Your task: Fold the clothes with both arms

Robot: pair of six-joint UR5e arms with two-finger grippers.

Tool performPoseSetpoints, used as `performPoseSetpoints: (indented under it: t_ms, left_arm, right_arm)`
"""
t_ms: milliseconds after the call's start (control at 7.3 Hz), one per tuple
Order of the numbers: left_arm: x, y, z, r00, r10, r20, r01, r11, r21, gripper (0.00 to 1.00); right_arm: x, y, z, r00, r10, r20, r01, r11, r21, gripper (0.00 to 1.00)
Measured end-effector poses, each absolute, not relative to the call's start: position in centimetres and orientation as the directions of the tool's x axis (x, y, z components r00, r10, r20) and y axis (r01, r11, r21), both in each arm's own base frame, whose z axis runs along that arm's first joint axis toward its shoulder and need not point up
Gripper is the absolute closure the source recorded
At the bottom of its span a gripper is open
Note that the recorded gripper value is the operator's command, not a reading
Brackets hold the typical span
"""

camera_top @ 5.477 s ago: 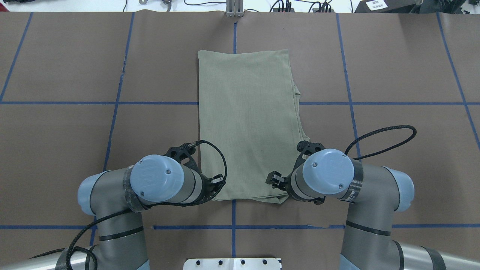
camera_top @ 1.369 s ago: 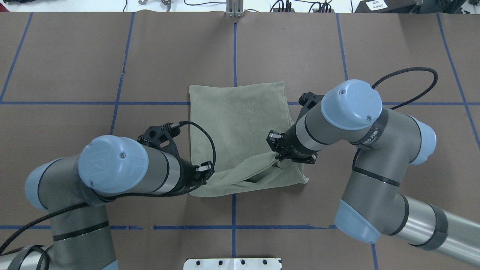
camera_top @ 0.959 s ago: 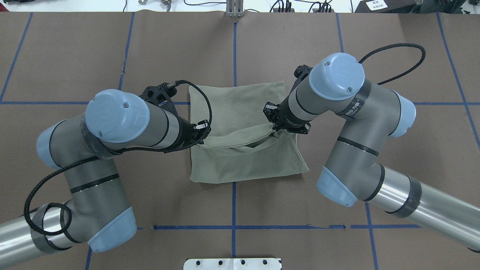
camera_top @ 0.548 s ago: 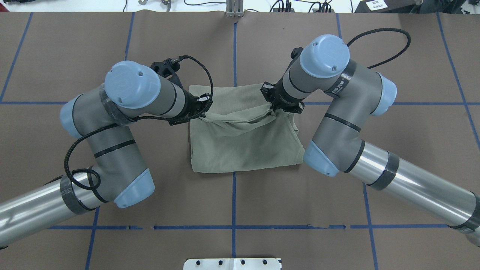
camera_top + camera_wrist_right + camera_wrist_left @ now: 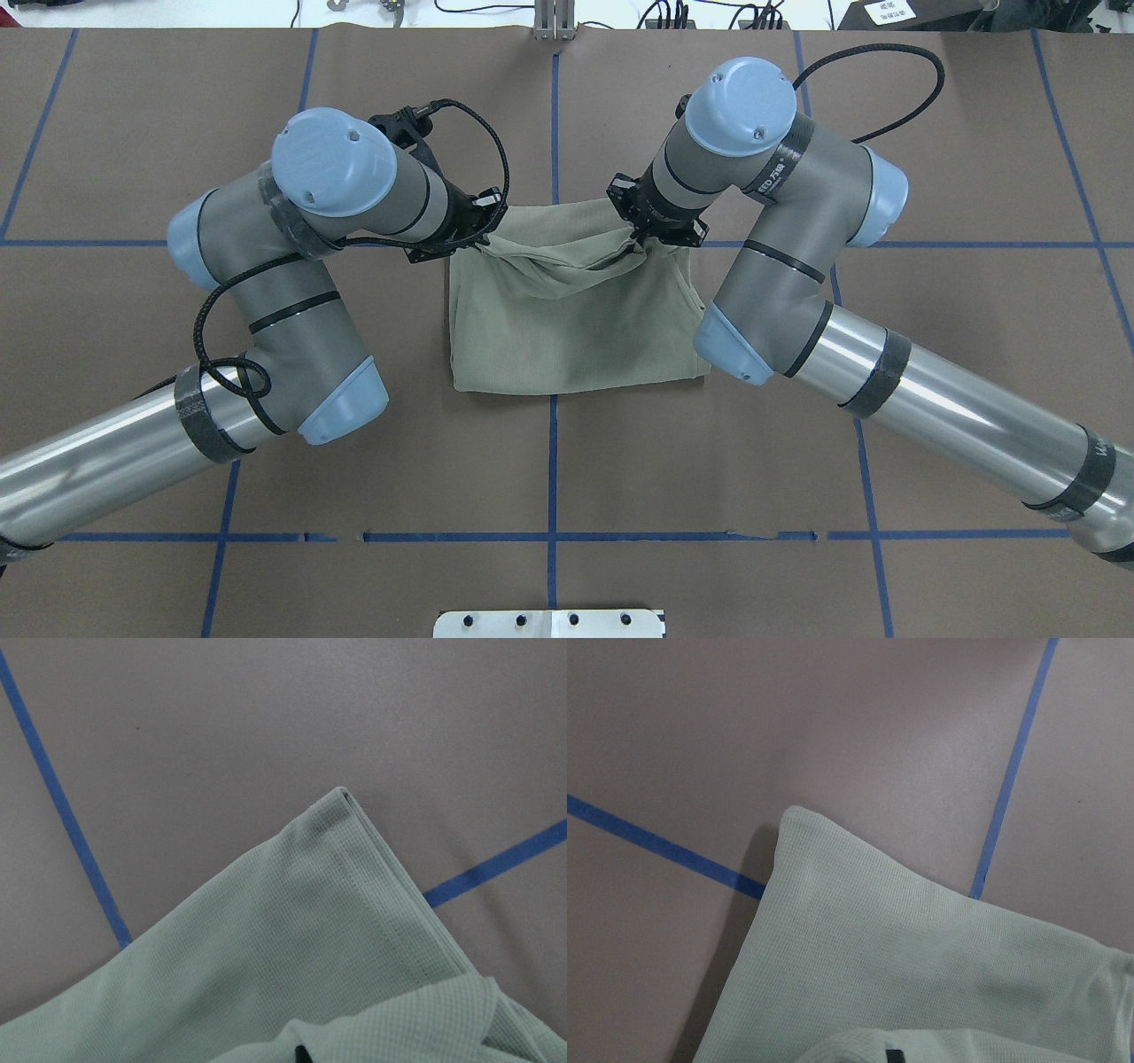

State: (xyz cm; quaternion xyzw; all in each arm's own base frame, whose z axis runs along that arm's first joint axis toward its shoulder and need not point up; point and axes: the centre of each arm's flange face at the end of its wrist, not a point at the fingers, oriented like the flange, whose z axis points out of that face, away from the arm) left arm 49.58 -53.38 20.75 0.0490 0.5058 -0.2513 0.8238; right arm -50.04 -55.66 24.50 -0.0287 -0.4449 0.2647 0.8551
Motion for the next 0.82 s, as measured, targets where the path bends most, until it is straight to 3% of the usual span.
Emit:
performPoseSetpoints:
  t_ms: [411, 822]
  left_arm:
    - [48.3, -59.7, 25.7, 0.404, -0.318, -0.858, 0.496, 0.864, -0.087, 0.00]
    - [46.7, -61.7, 27.0, 0.426, -0.267, -0.864, 0.482, 0.875, -0.032, 0.00]
  right_arm:
    - [-50.9, -60.4, 28.4, 0.433, 0.477, 0.764, -0.463, 0.846, -0.265, 0.00]
    - [-48.5, -63.5, 29.2, 0.437, 0.446, 0.781, -0.448, 0.861, -0.241, 0.00]
